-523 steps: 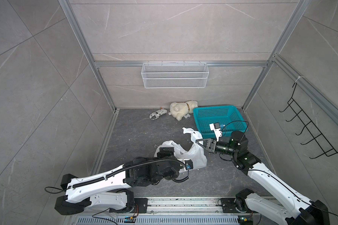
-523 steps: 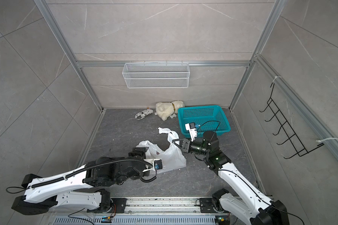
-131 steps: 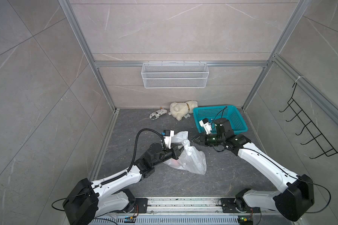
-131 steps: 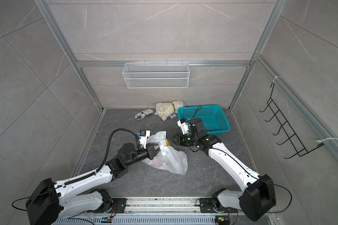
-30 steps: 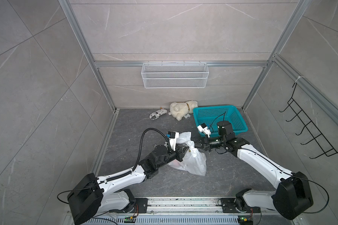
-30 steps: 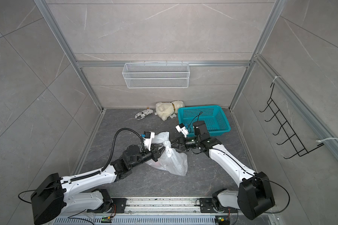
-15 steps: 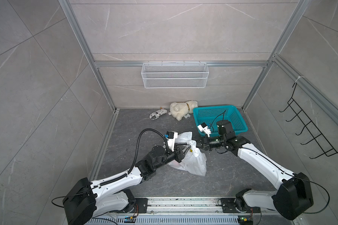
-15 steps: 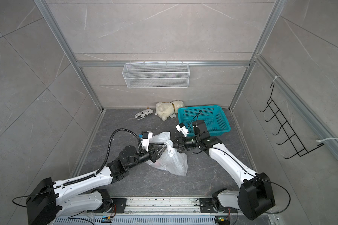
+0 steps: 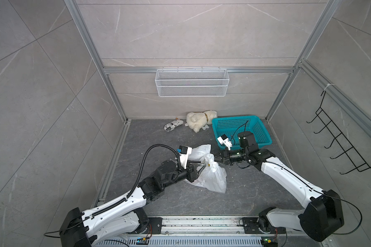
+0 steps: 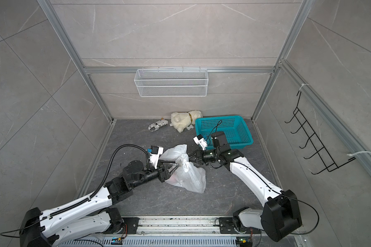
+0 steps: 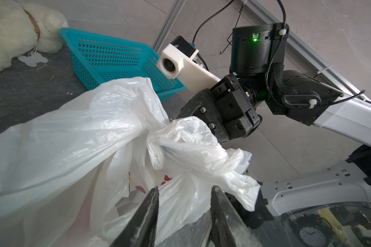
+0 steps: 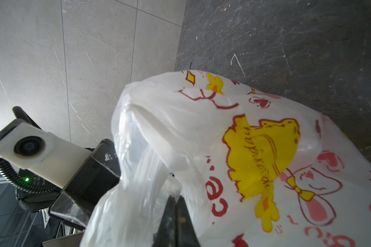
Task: Place the peach into a plastic bag & tie a knot
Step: Tie the plastic bag at the center of the board.
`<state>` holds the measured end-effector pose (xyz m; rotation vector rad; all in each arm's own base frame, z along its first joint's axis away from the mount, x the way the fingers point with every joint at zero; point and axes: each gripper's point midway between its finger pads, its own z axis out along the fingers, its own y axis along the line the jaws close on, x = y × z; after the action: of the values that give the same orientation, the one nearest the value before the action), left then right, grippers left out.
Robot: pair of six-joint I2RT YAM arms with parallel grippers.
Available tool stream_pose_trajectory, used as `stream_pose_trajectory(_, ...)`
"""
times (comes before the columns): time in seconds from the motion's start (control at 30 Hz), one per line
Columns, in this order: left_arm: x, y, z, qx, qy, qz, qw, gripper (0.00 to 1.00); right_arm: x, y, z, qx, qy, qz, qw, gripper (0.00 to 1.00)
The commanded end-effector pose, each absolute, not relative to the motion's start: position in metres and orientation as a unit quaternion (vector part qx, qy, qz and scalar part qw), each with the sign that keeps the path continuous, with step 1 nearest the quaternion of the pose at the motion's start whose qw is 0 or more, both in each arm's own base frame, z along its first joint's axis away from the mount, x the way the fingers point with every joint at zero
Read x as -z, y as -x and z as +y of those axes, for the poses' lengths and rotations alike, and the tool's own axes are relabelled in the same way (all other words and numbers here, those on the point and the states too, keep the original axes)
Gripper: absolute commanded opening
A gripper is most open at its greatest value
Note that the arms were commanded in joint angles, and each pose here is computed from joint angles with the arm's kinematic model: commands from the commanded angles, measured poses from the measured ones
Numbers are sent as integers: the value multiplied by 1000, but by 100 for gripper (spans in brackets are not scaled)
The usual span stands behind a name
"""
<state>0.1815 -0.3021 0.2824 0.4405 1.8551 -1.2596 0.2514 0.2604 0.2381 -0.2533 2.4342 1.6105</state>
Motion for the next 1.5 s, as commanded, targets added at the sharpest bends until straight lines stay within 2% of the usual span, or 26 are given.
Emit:
stream_pose_trajectory(0.0, -315, -157, -301, 548, -181, 723, 379, 49, -250, -256, 261, -546, 97, 822, 128, 0)
stream_pose_trajectory(0.27, -329, -126, -337, 577, -206, 728, 307, 56, -249, -259, 263, -550, 94, 820, 131, 0)
stream_pose_trajectory(0.67, -302, -142, -333, 455, -184, 812, 316, 57, -252, -258, 263, -551, 94, 818, 133, 0)
stream_pose_trajectory(0.83, -306, -151, -346, 455, -177, 811, 323, 60, -251, -258, 263, -552, 95, 818, 134, 0)
stream_pose_trajectory(0.93, -301, -156, -356, 442, -180, 820, 316, 56, -249, -258, 263, -551, 93, 818, 133, 0)
stream_pose_trajectory(1.03, -297, -158, -362, 443, -180, 821, 313, 48, -251, -257, 262, -552, 95, 817, 136, 0)
stream_pose_trajectory(1.1, -295, -160, -362, 440, -178, 821, 316, 37, -251, -256, 262, -551, 96, 818, 136, 0)
stream_pose_trajectory(1.2, -297, -163, -359, 439, -174, 818, 328, 11, -252, -256, 261, -550, 97, 818, 138, 0)
stream_pose_trajectory(1.27, -297, -165, -355, 430, -172, 820, 336, 0, -251, -256, 261, -549, 97, 819, 139, 0)
stream_pose_trajectory(1.47, -300, -172, -335, 394, -166, 825, 369, 0, -254, -255, 255, -529, 105, 828, 154, 0)
